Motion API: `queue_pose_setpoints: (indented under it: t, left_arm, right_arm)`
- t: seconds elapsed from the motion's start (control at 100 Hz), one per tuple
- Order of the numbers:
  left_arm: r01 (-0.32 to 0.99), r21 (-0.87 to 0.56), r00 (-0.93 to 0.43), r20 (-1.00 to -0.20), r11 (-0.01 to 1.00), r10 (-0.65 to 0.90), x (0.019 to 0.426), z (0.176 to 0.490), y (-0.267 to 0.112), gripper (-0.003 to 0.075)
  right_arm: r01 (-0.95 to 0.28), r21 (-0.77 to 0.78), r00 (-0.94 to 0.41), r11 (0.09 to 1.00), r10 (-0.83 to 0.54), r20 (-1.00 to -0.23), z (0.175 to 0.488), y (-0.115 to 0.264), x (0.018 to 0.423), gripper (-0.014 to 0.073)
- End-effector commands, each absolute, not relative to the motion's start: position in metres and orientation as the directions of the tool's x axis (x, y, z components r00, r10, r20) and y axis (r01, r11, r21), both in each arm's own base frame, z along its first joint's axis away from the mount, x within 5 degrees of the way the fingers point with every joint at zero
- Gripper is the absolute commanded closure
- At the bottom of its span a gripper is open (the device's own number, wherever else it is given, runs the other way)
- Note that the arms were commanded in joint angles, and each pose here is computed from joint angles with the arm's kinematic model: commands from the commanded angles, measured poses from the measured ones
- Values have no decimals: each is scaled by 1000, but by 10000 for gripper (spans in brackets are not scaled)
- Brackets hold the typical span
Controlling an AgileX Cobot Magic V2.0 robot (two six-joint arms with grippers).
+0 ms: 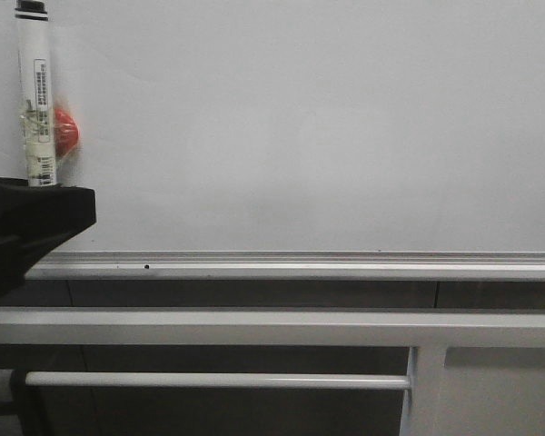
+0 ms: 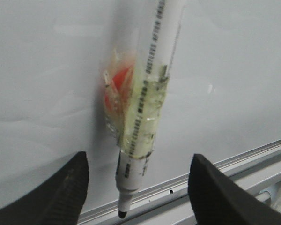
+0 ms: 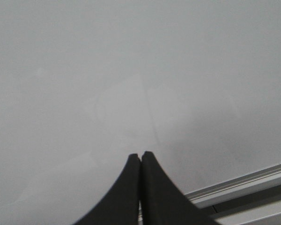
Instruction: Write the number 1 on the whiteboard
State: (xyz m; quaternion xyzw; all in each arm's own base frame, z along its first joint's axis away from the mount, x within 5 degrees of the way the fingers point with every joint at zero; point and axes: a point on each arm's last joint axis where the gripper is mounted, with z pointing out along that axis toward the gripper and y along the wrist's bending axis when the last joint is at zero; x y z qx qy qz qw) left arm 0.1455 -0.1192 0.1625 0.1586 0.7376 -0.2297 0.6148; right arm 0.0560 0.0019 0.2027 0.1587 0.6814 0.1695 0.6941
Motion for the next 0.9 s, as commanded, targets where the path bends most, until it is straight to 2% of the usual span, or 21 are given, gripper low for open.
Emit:
queue_pose_setpoints:
  t: [0.0, 0.06, 0.11, 0.16, 0.24, 0.26, 0.55, 0.89]
  left_arm:
    - [534, -164, 29, -977, 829, -212, 148, 191, -121, 307]
    - [534, -164, 29, -977, 829, -212, 148, 191, -121, 345]
    - [534, -164, 29, -977, 829, -212, 148, 191, -121, 413]
    - [530, -166, 29, -977, 832, -213, 149, 191, -121, 512]
    - [528, -167, 29, -977, 833, -213, 149, 191, -120, 729]
    - [528, -167, 29, -977, 833, -213, 149, 191, -120, 739]
    - [539, -162, 28, -977, 826, -209, 147, 191, -120, 741]
    - [569, -186, 36, -967, 801, -250, 122, 197, -105, 741]
  right_arm:
    - [-8, 452, 65, 892, 451, -890, 201, -1, 56, 659]
    - [-8, 452, 65, 892, 451, -890, 201, -1, 56, 659]
    - [-8, 452, 65, 892, 451, -890, 201, -1, 56, 659]
    - [-8, 452, 65, 892, 451, -890, 201, -1, 56, 659]
    - [-8, 452, 65, 892, 451, -890, 201, -1, 56, 659]
    - [-8, 452, 65, 892, 451, -890, 201, -1, 56, 659]
    - [-8, 452, 65, 892, 451, -890, 201, -1, 56, 659]
    - [-8, 452, 65, 892, 451, -890, 201, -1, 56, 659]
